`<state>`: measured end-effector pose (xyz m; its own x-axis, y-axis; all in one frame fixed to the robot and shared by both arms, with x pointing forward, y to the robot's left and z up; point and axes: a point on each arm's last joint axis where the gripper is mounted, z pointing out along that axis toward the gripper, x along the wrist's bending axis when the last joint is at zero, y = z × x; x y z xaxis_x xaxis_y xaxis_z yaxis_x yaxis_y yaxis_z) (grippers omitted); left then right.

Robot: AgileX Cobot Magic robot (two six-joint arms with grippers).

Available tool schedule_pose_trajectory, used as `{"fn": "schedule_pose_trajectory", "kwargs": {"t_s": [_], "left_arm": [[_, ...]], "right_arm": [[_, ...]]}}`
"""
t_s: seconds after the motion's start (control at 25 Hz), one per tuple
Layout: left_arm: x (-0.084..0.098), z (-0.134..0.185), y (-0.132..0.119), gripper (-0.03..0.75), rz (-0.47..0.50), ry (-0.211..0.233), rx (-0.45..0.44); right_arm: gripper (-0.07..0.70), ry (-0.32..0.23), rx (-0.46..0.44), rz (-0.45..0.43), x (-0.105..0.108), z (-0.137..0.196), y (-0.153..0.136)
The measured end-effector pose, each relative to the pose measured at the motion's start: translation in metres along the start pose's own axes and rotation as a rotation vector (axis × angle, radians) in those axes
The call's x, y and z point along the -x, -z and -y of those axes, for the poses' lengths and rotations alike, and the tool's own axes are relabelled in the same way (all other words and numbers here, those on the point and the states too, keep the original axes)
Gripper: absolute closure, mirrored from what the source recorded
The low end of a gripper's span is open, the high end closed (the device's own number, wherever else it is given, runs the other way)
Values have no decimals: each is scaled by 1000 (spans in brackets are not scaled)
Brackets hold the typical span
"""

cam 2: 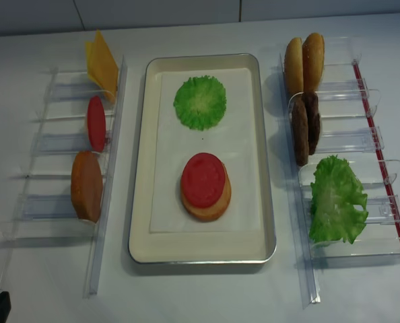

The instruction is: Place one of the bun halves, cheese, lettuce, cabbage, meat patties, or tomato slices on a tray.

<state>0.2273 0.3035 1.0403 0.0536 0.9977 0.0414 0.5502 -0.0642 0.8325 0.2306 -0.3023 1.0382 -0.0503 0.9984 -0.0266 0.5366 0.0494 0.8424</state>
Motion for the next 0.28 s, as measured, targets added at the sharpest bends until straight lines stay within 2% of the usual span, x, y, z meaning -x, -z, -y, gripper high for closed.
{"fn": "schedule_pose_trajectory", "kwargs": {"t_s": [0.28], "left_arm": [[0, 0, 0, 296, 0, 0, 0]], "right_arm": [[81, 0, 0, 0, 0, 0, 0]]}}
